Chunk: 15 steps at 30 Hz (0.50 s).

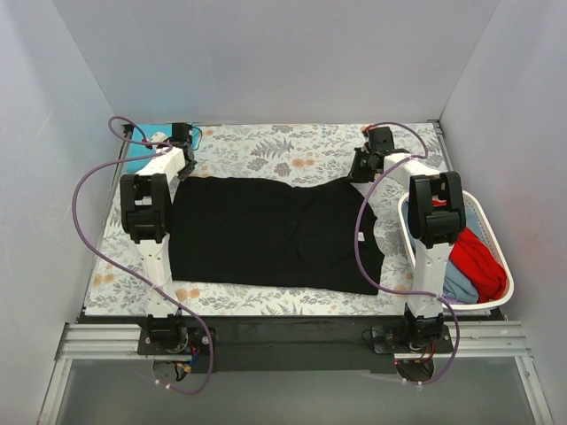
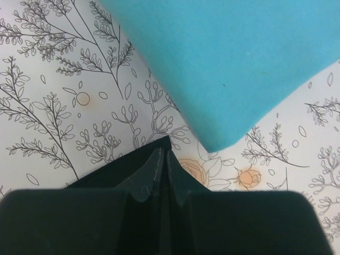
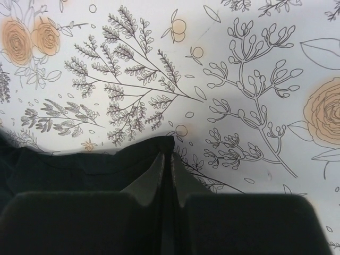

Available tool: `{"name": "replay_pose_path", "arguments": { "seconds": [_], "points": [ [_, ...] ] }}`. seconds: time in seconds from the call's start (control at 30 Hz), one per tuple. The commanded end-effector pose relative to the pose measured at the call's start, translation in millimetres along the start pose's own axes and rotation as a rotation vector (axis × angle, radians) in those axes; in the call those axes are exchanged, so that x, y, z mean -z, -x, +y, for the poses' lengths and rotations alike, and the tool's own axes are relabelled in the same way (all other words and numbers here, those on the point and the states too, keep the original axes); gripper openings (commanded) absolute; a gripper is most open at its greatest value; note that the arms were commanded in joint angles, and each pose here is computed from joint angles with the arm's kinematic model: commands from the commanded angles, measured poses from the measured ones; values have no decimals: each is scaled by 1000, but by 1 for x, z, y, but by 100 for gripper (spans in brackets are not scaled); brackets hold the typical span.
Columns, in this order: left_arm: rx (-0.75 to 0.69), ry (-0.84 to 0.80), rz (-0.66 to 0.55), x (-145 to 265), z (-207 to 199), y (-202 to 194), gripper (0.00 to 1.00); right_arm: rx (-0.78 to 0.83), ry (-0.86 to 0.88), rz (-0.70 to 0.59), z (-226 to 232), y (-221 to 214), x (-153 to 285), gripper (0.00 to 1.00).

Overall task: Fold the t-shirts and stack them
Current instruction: Fold the tshirt

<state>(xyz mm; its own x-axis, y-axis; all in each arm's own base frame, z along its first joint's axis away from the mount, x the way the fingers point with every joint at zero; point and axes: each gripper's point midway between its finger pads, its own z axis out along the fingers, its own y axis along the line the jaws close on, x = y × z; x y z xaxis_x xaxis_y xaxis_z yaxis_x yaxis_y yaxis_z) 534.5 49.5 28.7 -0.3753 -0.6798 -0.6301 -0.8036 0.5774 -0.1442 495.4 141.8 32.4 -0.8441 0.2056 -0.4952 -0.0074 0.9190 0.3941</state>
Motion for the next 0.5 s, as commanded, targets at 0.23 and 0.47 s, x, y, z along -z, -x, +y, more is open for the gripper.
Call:
{"name": "replay_pose_path", "arguments": {
  "seconds": [0.23, 0.47],
  "points": [
    [94, -97, -75, 41, 6, 58, 0, 34, -22, -115, 4, 28, 42, 5],
    [109, -118, -76, 48, 12, 64, 0, 36, -25, -130, 2, 27, 51, 4]
  ]
}}
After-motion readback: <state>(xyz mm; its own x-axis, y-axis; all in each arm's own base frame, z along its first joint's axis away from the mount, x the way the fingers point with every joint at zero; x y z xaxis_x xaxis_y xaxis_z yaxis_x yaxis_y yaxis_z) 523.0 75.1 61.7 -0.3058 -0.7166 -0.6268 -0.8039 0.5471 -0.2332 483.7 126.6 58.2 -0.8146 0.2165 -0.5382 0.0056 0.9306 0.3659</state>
